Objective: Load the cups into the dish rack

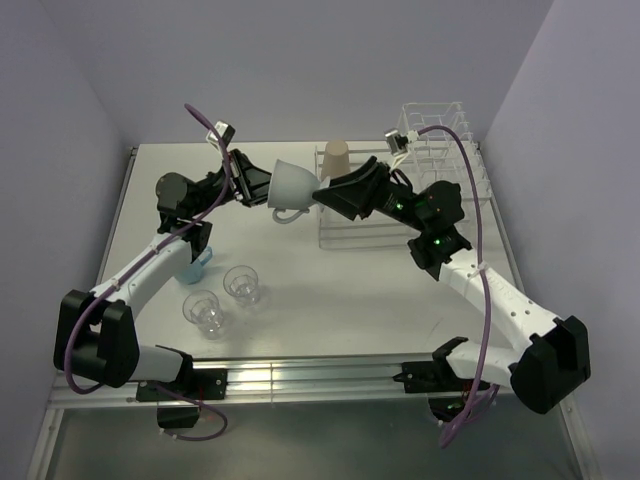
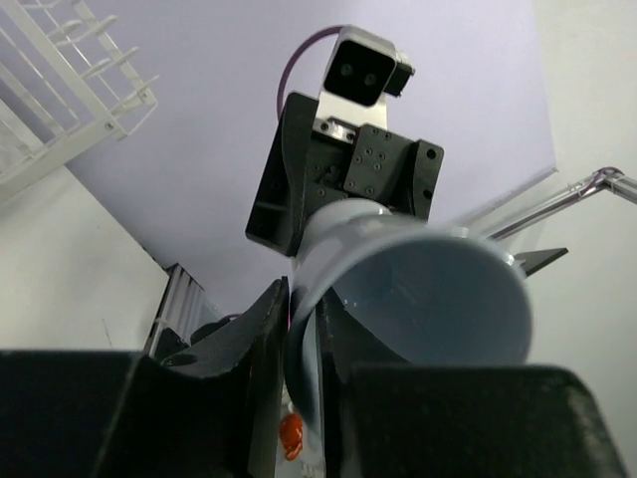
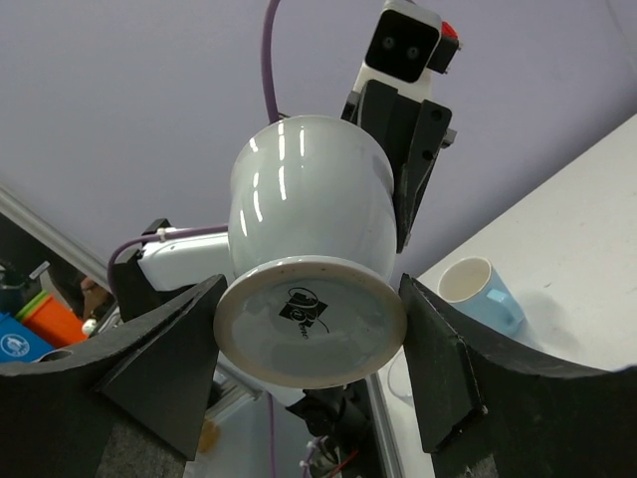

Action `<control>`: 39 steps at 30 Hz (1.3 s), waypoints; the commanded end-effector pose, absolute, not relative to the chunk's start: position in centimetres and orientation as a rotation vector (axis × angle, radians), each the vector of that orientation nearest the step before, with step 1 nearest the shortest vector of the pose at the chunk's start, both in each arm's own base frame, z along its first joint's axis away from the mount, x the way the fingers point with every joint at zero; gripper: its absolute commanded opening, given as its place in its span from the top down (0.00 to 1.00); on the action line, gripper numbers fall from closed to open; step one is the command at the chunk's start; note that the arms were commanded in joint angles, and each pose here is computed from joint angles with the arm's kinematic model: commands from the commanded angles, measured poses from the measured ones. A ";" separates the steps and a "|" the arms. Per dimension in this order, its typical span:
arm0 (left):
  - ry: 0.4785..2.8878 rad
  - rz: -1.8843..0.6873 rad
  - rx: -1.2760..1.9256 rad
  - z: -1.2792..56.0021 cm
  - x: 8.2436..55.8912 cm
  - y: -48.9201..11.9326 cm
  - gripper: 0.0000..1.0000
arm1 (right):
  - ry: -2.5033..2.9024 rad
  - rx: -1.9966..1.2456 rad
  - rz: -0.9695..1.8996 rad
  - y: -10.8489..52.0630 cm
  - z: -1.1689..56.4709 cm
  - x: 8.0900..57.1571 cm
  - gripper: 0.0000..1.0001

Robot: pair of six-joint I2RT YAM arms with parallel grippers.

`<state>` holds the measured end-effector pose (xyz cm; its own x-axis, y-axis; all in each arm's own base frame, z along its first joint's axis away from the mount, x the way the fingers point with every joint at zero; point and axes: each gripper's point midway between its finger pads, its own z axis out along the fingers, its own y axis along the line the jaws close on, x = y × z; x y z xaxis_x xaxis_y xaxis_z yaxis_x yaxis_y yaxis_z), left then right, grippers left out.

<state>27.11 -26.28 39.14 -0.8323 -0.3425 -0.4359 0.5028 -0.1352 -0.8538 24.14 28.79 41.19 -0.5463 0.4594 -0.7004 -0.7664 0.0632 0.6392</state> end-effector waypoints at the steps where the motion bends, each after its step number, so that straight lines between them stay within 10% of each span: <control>1: 1.483 -1.972 0.207 41.7 27.3 -26.0 0.77 | 1.315 -0.405 1.670 28.3 44.0 21.4 1.00; 19: 1.508 -1.914 0.203 41.6 28.3 -25.6 0.53 | 1.422 -0.289 1.499 26.7 43.9 22.9 1.00; 39: 1.593 -1.702 0.066 40.6 32.0 -20.8 0.51 | 1.634 -0.041 1.095 21.9 41.6 28.6 1.00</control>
